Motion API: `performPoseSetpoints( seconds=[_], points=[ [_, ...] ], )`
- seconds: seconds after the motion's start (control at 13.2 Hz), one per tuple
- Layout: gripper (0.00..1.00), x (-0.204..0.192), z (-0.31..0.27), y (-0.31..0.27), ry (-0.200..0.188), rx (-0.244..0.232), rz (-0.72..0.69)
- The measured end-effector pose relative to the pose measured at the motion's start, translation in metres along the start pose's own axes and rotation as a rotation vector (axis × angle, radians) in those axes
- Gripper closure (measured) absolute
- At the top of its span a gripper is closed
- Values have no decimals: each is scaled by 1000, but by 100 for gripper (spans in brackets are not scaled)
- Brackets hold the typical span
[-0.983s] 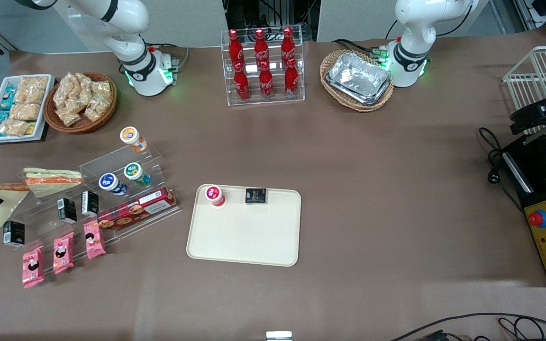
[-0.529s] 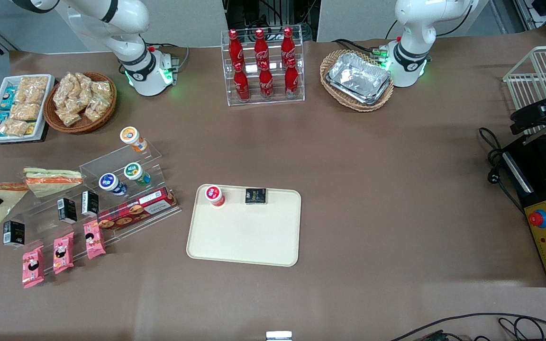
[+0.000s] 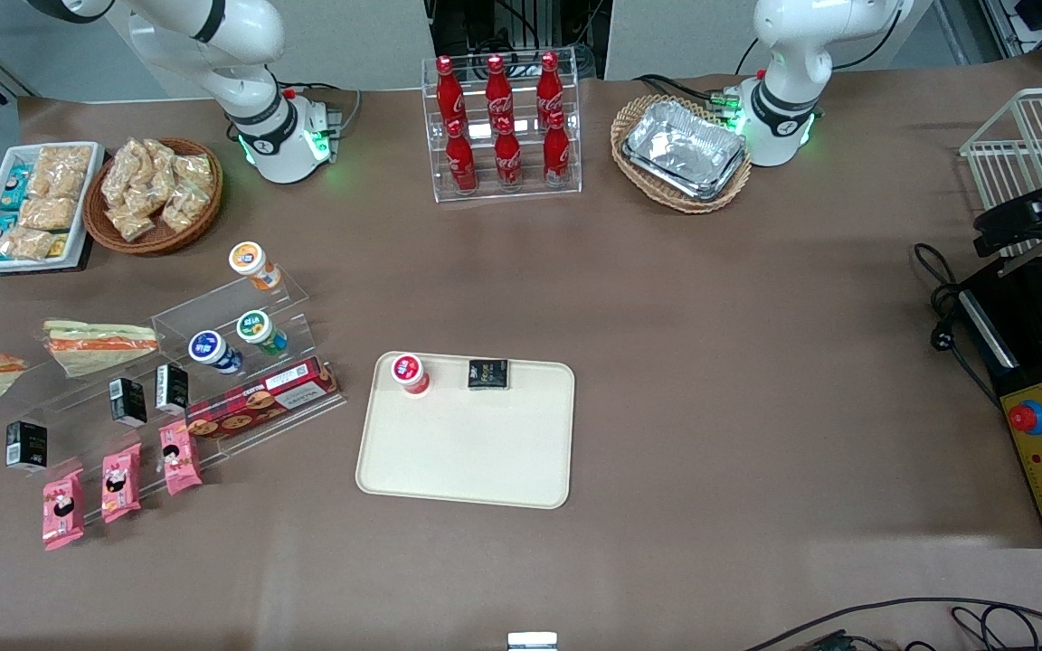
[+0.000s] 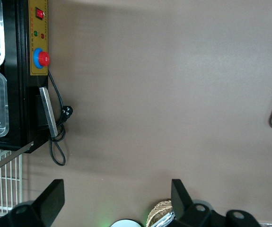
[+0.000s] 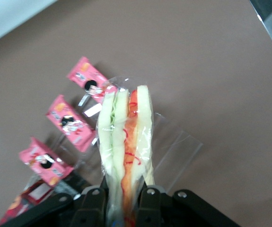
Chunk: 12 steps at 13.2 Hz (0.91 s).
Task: Place sandwich on tray
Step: 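Lift the sandwich with the right gripper and carry it to the cream tray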
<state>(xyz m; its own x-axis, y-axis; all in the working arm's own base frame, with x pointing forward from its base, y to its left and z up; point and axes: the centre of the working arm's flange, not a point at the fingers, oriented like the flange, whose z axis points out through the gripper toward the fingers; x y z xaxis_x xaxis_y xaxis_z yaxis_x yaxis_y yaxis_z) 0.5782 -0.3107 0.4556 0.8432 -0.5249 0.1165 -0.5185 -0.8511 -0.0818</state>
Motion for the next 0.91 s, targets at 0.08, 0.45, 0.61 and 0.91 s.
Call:
performPoseSetpoints(
  seconds=[0.08,0.45,0.61,0.91],
  points=[
    [80,2,-11,-17,8,14,-2],
    [80,-30,-22,-179,-28,56,180],
    [80,-59,-21,-253,-50,62,306],
    [81,-124,3,-368,-87,27,513]
  ],
)
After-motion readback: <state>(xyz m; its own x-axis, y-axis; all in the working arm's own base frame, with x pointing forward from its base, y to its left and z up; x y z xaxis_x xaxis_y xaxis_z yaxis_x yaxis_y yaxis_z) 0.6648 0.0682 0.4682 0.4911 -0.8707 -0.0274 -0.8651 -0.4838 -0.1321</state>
